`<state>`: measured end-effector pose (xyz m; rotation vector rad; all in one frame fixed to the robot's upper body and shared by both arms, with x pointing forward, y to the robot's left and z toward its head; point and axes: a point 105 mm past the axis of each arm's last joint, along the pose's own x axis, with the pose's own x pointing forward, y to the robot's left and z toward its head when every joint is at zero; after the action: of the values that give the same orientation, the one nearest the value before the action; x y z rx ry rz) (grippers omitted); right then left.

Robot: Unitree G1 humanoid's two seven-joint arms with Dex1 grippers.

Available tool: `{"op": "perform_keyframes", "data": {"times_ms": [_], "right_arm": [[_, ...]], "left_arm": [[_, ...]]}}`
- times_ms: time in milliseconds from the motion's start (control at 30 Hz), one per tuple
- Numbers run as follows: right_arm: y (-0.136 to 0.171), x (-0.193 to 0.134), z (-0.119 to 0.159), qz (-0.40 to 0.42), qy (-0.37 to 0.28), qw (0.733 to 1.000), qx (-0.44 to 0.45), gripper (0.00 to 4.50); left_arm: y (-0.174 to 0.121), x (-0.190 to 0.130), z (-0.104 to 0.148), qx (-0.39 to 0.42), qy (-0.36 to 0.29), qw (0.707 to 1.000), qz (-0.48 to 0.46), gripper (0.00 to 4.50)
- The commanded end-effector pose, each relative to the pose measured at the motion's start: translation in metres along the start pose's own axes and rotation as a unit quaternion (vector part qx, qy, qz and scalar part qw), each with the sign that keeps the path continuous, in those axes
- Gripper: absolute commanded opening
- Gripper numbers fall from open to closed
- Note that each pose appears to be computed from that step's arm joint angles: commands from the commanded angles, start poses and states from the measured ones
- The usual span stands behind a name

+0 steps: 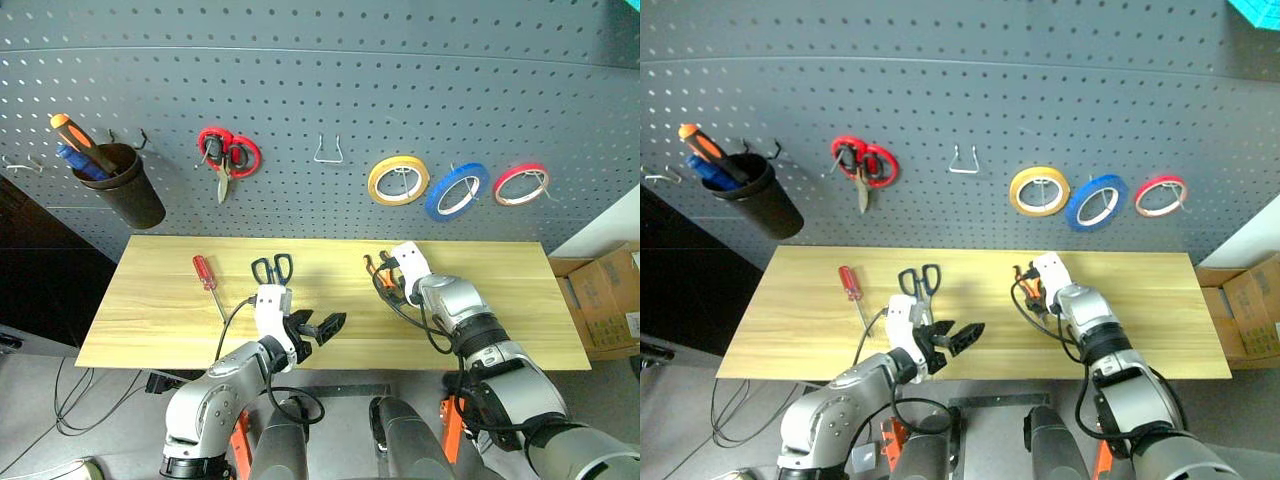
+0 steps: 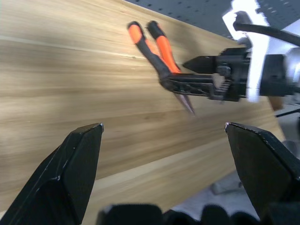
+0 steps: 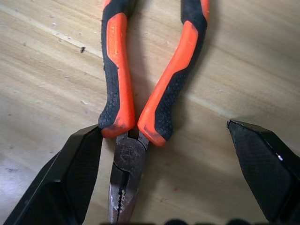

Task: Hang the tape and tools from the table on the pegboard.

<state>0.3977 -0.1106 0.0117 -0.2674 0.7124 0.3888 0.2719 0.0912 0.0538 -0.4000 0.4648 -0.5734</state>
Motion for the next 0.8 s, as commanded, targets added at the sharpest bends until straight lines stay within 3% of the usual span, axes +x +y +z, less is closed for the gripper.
{"op": "perform_keyframes", "data": {"times_ms": [33, 67, 167, 400, 800], "right_arm": [[0.006, 0.005, -0.008, 0.007, 0.016, 1.000, 0.009, 4.46], [0.007, 0.006, -0.009, 0.010, 0.017, 1.000, 0.009, 4.46], [0.007, 0.007, -0.011, 0.012, 0.024, 1.000, 0.014, 3.90], [0.004, 0.007, -0.009, 0.011, 0.020, 1.000, 0.005, 1.70], [-0.007, 0.003, -0.005, 0.005, 0.012, 1.000, -0.004, 1.70]], "left_arm": [[-0.011, -0.005, 0.005, 0.001, -0.011, 1.000, -0.022, 4.50], [-0.011, -0.005, 0.005, 0.001, -0.011, 1.000, -0.022, 4.50], [-0.012, -0.005, 0.005, 0.001, -0.011, 1.000, -0.023, 4.50], [-0.010, -0.004, 0.007, 0.001, -0.011, 1.000, -0.025, 4.50], [-0.012, 0.003, 0.011, 0.005, -0.015, 0.999, -0.034, 4.50]]}}
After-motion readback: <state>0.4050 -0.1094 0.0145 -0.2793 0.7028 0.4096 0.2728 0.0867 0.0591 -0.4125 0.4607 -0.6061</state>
